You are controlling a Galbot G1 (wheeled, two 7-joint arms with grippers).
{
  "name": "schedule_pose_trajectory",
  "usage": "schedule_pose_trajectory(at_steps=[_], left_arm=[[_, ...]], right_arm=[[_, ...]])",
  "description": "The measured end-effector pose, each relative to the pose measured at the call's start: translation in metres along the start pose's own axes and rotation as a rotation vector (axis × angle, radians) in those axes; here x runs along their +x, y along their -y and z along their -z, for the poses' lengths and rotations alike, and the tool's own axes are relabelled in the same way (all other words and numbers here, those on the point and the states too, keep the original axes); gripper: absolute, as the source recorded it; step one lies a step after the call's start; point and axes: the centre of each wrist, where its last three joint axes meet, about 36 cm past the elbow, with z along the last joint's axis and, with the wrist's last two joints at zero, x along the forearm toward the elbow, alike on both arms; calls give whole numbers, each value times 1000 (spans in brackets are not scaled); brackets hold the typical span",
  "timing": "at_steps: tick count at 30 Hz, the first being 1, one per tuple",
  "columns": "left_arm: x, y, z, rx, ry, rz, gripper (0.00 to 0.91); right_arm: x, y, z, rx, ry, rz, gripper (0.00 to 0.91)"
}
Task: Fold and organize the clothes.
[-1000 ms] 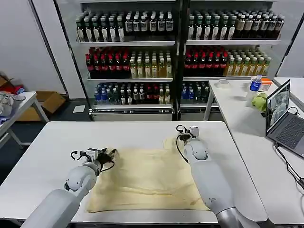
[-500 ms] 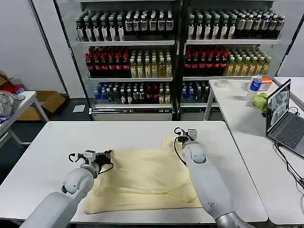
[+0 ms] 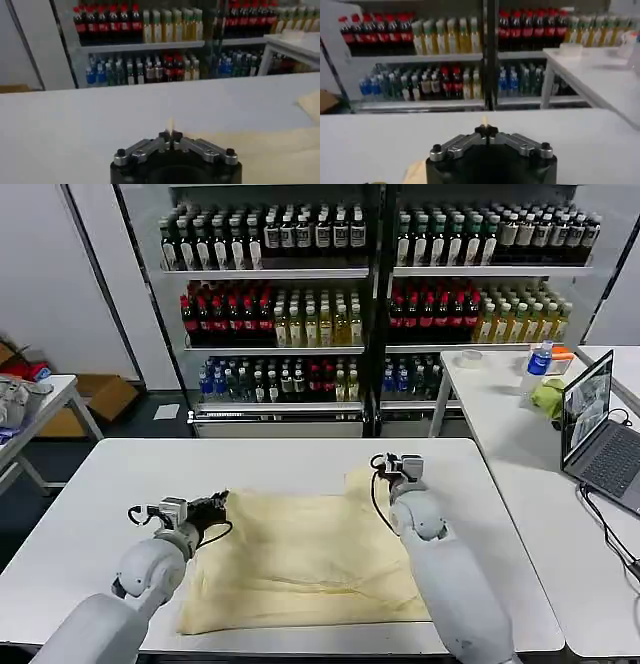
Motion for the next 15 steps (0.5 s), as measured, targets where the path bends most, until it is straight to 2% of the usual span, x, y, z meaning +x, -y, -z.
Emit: schedule_pose_trajectory(at_steps=[8, 15], left_arm=[[27, 0, 1, 10, 24, -24, 0], [51, 1, -3, 6, 37, -32, 10]], right_arm=[[46, 18, 6, 11, 70, 18, 0], [89, 34, -2, 16, 81, 33, 0]])
